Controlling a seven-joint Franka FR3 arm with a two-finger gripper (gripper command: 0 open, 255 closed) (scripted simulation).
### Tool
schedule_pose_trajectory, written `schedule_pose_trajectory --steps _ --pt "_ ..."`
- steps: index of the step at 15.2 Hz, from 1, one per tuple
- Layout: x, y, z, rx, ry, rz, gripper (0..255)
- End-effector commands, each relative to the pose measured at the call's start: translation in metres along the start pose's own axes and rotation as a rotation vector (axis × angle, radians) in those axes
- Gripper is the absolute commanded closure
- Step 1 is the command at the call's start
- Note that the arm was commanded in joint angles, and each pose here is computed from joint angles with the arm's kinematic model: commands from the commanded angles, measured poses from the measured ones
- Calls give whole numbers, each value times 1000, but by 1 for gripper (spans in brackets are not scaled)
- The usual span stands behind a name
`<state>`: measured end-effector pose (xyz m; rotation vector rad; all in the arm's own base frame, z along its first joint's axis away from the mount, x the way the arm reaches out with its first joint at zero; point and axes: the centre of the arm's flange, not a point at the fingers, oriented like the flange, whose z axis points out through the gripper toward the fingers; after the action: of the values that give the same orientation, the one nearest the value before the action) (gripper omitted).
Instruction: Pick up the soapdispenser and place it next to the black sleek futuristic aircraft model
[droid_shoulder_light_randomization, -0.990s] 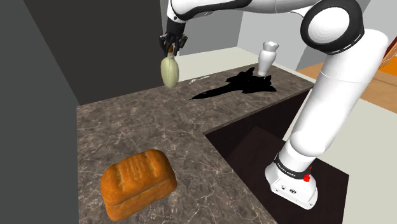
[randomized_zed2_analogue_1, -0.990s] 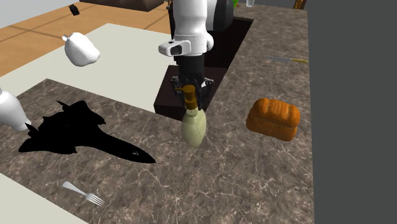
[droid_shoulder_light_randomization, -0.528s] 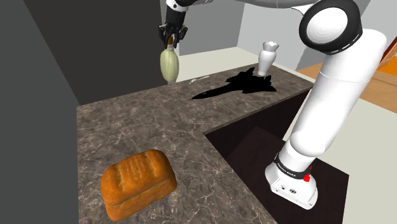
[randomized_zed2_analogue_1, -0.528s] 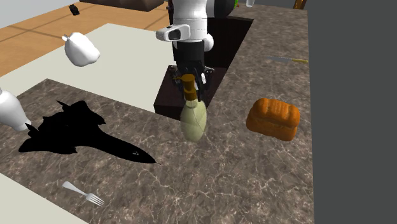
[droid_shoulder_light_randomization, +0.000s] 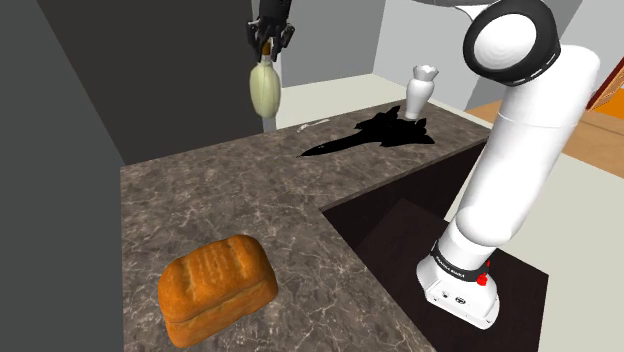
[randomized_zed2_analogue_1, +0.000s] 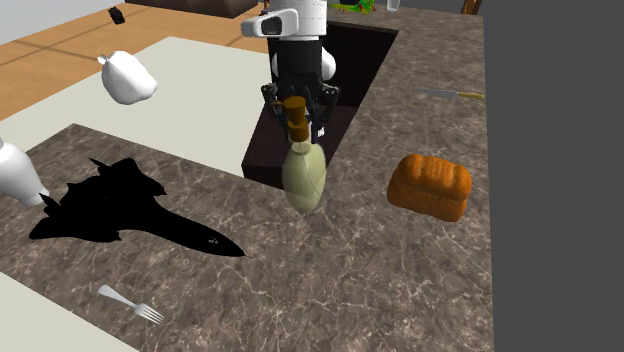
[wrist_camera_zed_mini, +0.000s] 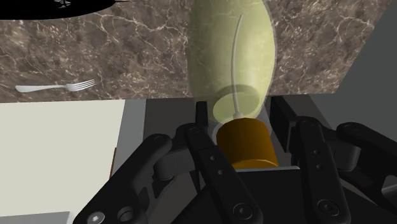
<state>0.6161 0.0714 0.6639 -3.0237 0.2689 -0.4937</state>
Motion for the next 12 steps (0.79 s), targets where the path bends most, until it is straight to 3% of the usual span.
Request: schedule_pose_trajectory --steps 1,6,12 --pt "4 -1 -12 0 1 0 255" --pt "11 -3 -35 0 1 0 255" --pt "-38 55 -57 0 1 0 255"
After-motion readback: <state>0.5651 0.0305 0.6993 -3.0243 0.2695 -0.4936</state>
